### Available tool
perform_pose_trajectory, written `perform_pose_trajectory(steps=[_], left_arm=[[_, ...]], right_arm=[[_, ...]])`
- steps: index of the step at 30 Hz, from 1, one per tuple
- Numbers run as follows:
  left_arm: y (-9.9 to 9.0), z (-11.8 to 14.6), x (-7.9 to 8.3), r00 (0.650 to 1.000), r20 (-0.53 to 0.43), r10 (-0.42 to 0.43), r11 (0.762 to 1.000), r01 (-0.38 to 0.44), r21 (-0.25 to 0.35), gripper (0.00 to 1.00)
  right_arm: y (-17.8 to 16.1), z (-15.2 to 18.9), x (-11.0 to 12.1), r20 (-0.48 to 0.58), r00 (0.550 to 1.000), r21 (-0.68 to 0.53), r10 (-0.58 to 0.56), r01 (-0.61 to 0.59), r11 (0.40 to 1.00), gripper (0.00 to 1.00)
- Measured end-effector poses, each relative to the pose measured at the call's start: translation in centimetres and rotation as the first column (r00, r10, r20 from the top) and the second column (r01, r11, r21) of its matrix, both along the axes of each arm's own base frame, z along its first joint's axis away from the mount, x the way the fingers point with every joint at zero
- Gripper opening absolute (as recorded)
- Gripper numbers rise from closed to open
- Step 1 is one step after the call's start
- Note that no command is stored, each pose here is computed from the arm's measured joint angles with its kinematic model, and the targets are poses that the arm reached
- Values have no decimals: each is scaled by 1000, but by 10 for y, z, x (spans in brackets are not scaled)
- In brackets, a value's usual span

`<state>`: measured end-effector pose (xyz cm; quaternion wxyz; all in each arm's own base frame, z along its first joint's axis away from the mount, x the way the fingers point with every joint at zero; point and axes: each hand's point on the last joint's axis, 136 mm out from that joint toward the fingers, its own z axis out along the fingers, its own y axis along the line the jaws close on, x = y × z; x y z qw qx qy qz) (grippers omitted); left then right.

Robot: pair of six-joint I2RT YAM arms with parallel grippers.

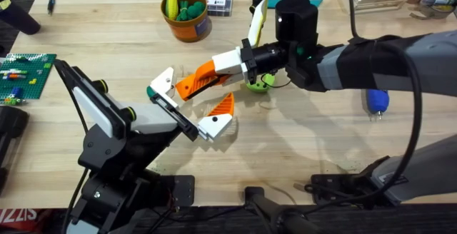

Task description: Pick up the gripper from the table and insert it into the empty holder that is missing its gripper. Then pick up a screw, insert it into the mounting hole, and use the screwdriver to tighten it. Finally, clean up the table by picking up the vegetable and placing it into the bucket.

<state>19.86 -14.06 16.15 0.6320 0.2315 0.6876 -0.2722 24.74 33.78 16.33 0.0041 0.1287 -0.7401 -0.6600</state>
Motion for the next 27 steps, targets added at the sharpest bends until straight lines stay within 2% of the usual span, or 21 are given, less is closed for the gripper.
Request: perform_pose_trajectory(steps=[7, 15, 23, 27], left_arm=[[1, -1, 1, 1000, -2, 8, 1000, -8, 1, 988], [1, -1, 1, 1000, -2, 8, 1000, -8, 1, 988], [-3, 0, -3, 1000, -2, -21, 1000, 21, -1, 988], [-6, 0, -5, 999, -2, -45, 999, 45, -2, 988]], right_arm=[[-4, -1, 4, -20, 1000, -6, -12, 12, 1000, 27], [-31, 0, 34, -113, 987, -18, -111, 110, 994, 26], [-24, 4, 12, -151, 988, -1, -12, 12, 1000, 25], [-19, 11, 3, -126, 991, 27, 40, -37, 999, 26]])
